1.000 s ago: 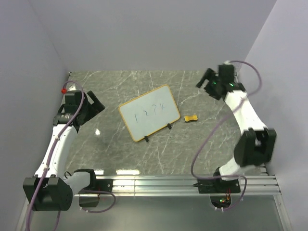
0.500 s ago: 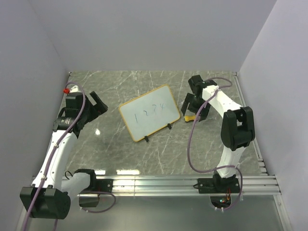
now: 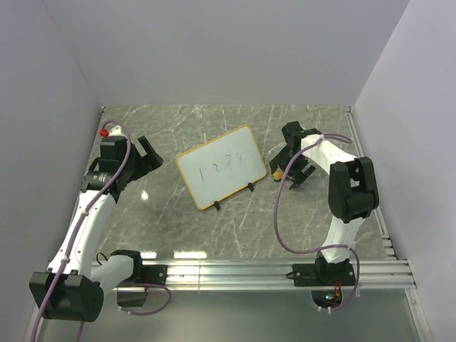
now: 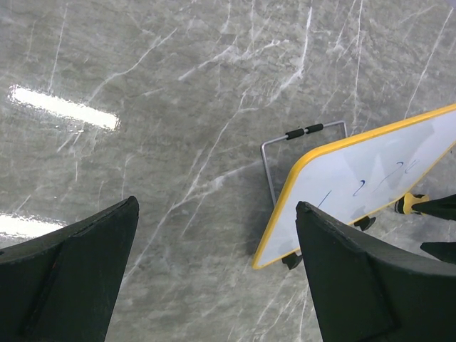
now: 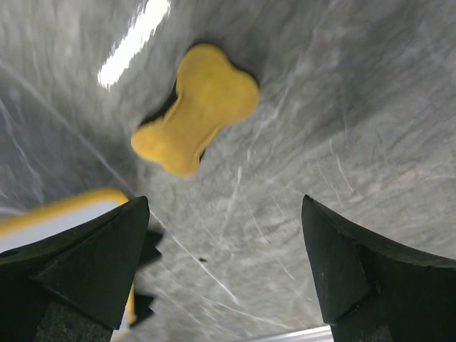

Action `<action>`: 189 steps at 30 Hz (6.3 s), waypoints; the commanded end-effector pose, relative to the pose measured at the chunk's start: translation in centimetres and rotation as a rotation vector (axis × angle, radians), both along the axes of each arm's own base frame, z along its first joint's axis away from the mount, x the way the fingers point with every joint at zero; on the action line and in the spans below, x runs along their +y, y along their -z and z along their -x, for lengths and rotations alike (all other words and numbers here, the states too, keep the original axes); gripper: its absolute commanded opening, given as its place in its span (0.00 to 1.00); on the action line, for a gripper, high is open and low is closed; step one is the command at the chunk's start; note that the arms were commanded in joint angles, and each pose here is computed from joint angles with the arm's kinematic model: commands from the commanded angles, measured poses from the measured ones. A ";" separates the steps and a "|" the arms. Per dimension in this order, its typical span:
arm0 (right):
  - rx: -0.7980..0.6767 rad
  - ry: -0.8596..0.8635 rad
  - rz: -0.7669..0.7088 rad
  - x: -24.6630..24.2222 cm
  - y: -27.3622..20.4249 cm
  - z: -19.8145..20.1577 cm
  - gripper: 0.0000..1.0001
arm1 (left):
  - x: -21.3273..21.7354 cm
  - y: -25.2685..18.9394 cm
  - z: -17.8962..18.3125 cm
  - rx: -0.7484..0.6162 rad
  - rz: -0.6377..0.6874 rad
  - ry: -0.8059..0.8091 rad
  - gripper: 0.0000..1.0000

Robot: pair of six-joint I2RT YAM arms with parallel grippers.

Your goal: Erase the whiteboard

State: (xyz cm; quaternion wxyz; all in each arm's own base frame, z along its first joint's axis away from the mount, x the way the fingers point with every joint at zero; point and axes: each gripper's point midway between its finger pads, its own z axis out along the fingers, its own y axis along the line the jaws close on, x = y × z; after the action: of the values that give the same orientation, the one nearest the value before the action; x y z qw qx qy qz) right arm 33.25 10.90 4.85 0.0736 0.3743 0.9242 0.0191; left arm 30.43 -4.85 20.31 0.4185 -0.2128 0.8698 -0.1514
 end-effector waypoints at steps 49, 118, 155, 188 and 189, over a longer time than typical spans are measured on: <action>-0.421 -0.011 0.024 -0.8 -12.2 -6.5 0.00 | -7.2 -1.5 3.5 -0.193 0.285 0.346 0.60; -0.584 -0.646 -0.156 26.6 -14.2 -3.5 0.00 | -13.5 0.8 0.2 -0.802 0.555 0.733 0.00; -0.339 -0.762 -0.037 27.5 0.4 7.4 0.00 | -13.7 4.6 1.0 -0.700 0.318 0.765 0.00; -0.515 -0.408 -0.210 26.3 -6.5 -4.8 0.00 | -15.6 8.0 2.7 -0.564 0.336 0.813 0.00; -0.478 -0.410 -0.193 25.7 -4.7 -3.7 0.00 | -15.6 8.1 2.7 -0.563 0.334 0.813 0.00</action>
State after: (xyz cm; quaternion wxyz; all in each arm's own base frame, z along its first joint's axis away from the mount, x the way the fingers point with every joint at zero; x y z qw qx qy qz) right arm 40.13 35.74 12.40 0.2798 0.1735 0.9205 0.2104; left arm 28.86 -18.60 9.91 0.4789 0.0383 0.7417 -0.4680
